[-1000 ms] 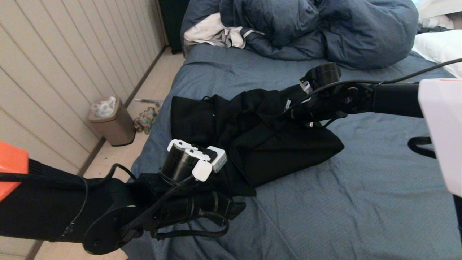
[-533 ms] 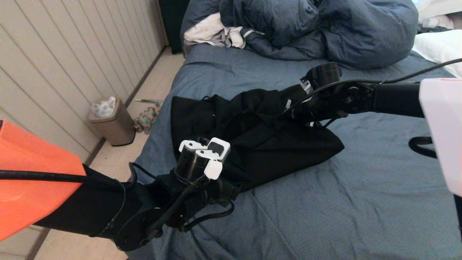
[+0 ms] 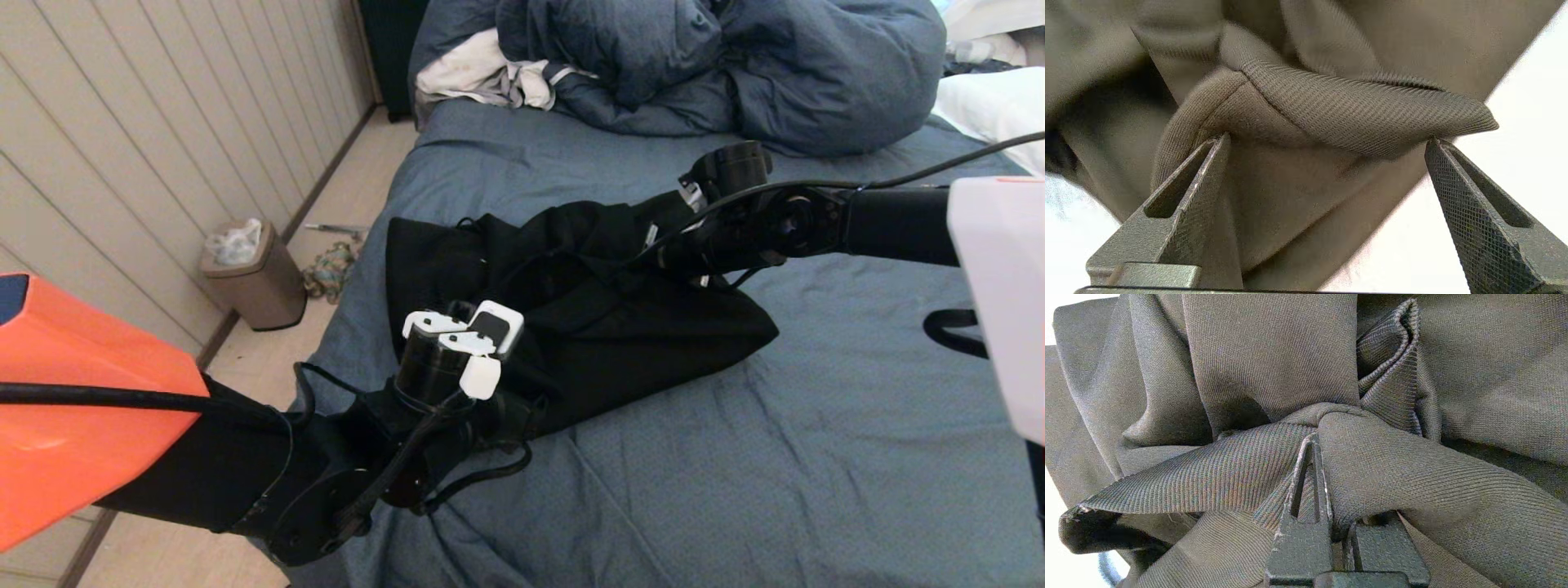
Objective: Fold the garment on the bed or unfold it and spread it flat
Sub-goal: Fold the black sweatshirt
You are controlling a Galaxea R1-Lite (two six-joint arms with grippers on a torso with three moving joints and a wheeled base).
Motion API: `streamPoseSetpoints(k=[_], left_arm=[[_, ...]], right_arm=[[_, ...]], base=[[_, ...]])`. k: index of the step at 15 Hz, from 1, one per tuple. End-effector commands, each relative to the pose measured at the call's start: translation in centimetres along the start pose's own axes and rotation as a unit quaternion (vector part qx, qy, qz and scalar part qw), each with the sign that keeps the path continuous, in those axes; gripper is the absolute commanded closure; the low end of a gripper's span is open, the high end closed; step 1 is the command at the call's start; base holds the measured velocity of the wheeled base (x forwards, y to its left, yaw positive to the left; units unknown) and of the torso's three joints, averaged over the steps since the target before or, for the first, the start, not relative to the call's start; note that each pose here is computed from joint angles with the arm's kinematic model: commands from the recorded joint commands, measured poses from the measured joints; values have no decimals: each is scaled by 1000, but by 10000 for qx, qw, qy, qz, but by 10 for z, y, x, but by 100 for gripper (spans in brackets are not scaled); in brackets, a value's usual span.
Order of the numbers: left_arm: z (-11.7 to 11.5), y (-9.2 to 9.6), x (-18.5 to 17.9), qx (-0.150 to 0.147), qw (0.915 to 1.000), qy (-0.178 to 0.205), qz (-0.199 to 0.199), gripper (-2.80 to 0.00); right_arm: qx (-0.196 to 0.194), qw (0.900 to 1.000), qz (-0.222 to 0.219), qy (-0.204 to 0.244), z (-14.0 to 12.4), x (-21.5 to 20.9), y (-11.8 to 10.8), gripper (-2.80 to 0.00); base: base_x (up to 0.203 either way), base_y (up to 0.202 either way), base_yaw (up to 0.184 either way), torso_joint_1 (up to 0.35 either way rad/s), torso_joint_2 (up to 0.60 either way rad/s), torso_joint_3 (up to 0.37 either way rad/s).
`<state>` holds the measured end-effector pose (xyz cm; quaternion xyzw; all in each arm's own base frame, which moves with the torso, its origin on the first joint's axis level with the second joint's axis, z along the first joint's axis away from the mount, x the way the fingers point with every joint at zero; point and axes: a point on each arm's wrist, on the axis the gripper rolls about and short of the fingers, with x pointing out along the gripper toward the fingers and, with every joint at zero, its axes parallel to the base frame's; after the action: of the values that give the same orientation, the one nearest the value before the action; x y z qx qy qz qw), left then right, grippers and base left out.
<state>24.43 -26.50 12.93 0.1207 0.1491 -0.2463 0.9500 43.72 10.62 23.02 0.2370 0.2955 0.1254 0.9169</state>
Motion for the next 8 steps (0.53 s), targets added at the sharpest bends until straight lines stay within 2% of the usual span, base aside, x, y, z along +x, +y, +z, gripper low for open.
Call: streamPoseSetpoints(k=[1,2,6,8], left_arm=[[0,0,3,25,9999,-46,152,-280],[1,0,3,12,9997,-91,222,0],[3,-1,6,-3,9995,-140,271,0],[10,2,3,-63,9992,-280,292,0]], right_arm=[[13,10000,7,12,0,0,0,0],[11,10000,10,5,0,-1,1,0],[15,10000,16,9,0,-1,1,0],[17,10000,20,-27,2,-4,1,0]], base=[[0,0,0,0,0,0],[0,0,0,0,0,0],[0,0,0,0,0,0],[0,0,0,0,0,0]])
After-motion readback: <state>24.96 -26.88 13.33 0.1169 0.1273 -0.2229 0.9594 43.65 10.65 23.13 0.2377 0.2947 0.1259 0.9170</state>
